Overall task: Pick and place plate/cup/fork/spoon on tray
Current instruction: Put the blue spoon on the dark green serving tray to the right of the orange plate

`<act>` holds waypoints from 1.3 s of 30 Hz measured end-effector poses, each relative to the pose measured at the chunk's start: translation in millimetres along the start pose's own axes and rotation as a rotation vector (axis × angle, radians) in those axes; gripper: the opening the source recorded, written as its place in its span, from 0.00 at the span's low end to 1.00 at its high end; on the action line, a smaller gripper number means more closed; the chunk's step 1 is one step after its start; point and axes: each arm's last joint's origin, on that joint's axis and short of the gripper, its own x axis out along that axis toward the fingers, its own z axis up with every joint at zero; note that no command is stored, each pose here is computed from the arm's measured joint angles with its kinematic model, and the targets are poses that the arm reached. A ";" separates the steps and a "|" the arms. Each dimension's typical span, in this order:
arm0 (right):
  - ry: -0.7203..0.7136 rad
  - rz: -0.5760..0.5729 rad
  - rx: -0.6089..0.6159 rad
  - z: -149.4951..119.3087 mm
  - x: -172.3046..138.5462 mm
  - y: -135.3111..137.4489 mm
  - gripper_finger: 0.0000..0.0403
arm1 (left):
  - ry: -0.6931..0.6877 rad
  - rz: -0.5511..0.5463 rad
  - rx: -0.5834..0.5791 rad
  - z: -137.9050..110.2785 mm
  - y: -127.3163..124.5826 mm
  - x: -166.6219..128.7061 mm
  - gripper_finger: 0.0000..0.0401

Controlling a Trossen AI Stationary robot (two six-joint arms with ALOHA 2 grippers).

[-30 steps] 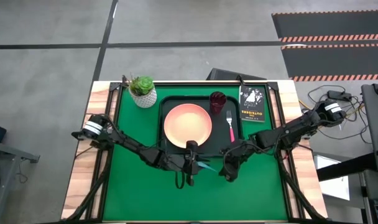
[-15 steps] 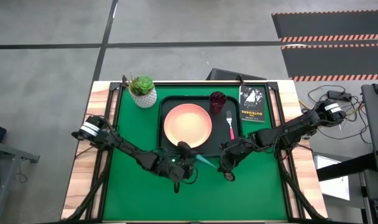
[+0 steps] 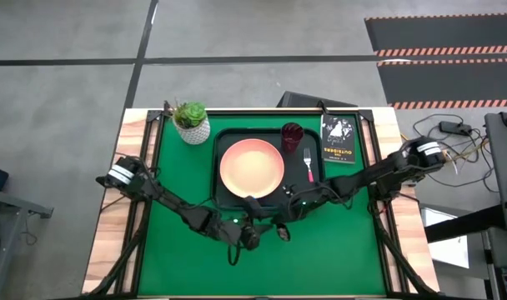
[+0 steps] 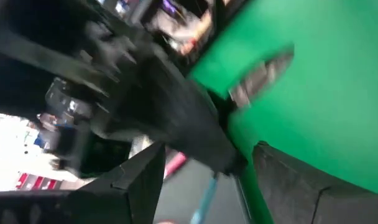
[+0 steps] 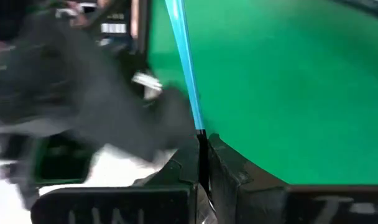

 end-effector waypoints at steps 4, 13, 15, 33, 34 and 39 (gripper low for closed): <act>0.049 -0.018 0.019 -0.7 7.7 -8.1 0.03 | 0.051 -0.044 0.054 -7.7 -6.6 -1.3 0.51; 0.061 -0.008 0.007 2.1 9.6 -9.5 0.03 | 0.103 -0.045 0.082 -12.0 -7.4 -2.0 0.37; 0.057 -0.005 0.007 3.0 9.4 -9.3 0.03 | 0.102 -0.044 0.081 -11.8 -7.4 -2.0 0.32; 0.018 -0.004 -0.179 11.5 8.1 -7.6 0.10 | 0.117 -0.029 -0.213 -15.5 -10.1 -3.0 0.00; 0.013 -0.002 -0.193 12.4 7.8 -7.2 0.13 | 0.113 -0.025 -0.225 -16.4 -10.5 -3.2 0.00; -0.006 0.010 -0.219 17.3 5.8 -4.9 0.28 | 0.112 0.001 -0.246 -14.6 -8.8 -4.7 0.00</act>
